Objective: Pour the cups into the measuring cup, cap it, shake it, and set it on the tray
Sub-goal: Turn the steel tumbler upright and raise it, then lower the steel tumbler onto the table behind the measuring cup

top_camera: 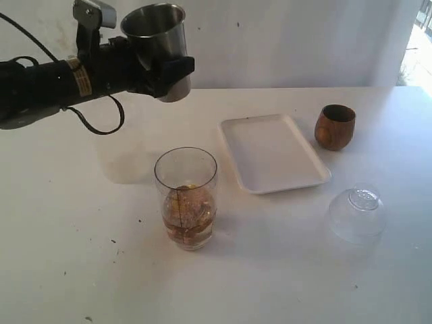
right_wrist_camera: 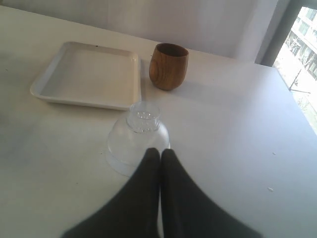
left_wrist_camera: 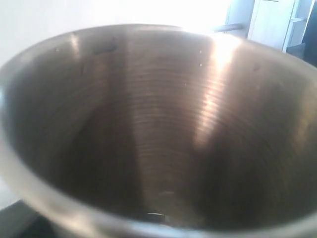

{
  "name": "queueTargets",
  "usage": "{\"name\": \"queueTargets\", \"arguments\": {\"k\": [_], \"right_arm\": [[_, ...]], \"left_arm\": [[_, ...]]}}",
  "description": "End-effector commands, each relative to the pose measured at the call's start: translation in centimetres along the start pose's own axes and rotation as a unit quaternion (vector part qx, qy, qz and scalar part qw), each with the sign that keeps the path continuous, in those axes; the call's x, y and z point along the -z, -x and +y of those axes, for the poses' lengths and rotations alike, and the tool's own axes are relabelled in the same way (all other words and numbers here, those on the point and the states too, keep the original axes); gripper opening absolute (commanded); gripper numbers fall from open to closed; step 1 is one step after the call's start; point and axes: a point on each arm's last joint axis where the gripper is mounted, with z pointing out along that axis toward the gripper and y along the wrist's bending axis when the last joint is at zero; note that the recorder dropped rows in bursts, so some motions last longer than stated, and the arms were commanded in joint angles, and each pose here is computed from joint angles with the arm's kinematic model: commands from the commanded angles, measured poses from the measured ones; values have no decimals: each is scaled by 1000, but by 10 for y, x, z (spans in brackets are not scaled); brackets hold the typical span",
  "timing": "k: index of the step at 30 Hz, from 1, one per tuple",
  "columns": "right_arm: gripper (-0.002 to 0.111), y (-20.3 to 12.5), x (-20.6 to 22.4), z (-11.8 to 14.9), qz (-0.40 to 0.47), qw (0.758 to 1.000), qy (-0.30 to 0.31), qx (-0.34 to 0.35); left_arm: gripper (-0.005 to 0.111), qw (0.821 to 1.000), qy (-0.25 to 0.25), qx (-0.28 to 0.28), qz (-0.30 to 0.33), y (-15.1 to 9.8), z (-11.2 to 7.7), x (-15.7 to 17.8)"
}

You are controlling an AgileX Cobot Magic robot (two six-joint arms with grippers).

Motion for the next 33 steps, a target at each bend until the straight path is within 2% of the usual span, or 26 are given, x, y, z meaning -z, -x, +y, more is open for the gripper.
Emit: {"name": "queueTargets", "arguments": {"k": [1,6,11,18,22,24,28,33], "right_arm": [[0,-1,0,0,-3,1000,-3,2],[0,-1,0,0,-3,1000,-3,2],[0,-1,0,0,-3,1000,-3,-11],[0,-1,0,0,-3,1000,-3,-11],[0,-1,0,0,-3,1000,-3,-11],[0,-1,0,0,-3,1000,-3,-11],[0,-1,0,0,-3,1000,-3,-11],[0,-1,0,0,-3,1000,-3,-11]], "left_arm": [[0,1000,-8,7,25,-6,-4,-5],[0,998,-16,33,45,-32,0,-11],[0,998,-19,27,59,-49,2,-15],[0,997,-21,25,63,-55,3,-16],[0,997,-11,42,61,-62,6,-18],[0,997,-25,50,54,-69,2,-21],[0,998,-31,14,54,-77,-5,-28],[0,998,-21,20,50,-76,-4,-29]]}}
